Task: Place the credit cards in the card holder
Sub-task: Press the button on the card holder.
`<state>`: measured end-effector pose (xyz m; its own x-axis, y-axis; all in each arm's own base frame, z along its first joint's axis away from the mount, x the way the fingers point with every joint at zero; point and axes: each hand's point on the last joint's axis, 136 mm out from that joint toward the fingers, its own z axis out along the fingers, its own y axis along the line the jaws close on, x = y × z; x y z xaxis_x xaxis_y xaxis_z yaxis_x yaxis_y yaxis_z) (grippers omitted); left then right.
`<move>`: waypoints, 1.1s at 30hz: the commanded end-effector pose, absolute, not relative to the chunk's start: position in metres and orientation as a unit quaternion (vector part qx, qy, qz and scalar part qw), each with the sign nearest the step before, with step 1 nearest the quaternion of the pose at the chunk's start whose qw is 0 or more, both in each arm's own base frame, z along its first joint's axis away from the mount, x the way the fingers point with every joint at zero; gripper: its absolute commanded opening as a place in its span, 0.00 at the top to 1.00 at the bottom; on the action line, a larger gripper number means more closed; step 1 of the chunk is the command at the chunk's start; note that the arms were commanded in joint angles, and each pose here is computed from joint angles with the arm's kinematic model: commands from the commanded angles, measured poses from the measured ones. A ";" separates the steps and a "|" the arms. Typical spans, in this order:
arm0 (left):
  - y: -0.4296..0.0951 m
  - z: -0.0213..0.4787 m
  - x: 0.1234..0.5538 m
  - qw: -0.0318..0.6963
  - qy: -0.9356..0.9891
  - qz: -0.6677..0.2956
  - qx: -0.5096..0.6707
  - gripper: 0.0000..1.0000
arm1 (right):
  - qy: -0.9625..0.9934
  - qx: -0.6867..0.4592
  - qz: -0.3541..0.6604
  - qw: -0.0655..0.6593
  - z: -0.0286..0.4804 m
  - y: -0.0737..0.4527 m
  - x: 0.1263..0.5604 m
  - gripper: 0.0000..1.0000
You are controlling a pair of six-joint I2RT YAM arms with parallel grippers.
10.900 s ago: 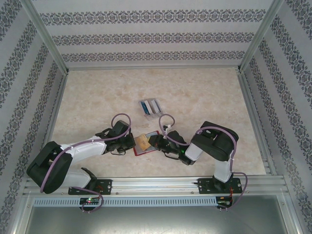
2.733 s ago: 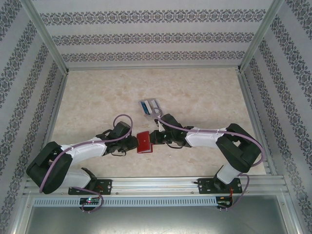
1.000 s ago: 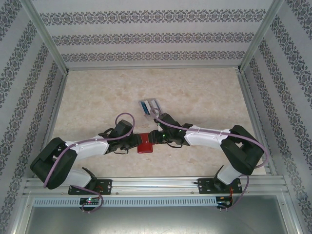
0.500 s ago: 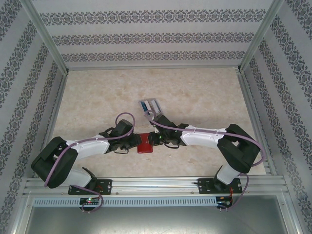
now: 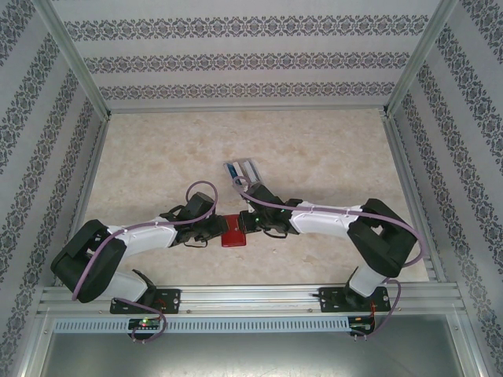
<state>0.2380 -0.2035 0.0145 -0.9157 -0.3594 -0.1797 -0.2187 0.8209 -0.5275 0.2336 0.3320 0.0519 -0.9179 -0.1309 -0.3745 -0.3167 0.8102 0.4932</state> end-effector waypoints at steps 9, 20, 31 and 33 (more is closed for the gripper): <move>-0.206 -0.019 0.215 0.080 0.949 -0.255 -0.170 0.65 | 0.928 -0.114 0.316 0.161 0.051 0.352 0.236 1.00; -0.206 -0.027 0.213 0.073 0.948 -0.252 -0.180 0.65 | 0.930 -0.114 0.317 0.147 0.046 0.351 0.230 1.00; -0.205 -0.028 0.214 0.072 0.948 -0.249 -0.183 0.65 | 0.940 -0.110 0.300 0.120 0.027 0.347 0.224 1.00; -0.205 -0.028 0.214 0.072 0.948 -0.248 -0.183 0.66 | 0.942 -0.110 0.297 0.114 0.023 0.347 0.221 1.00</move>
<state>0.2404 -0.2053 0.0128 -0.8982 -0.4122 -0.1530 -0.2687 0.7900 -0.5511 0.2313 0.3483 0.0375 -0.9359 -0.1187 -0.3315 -0.2934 0.7834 0.5479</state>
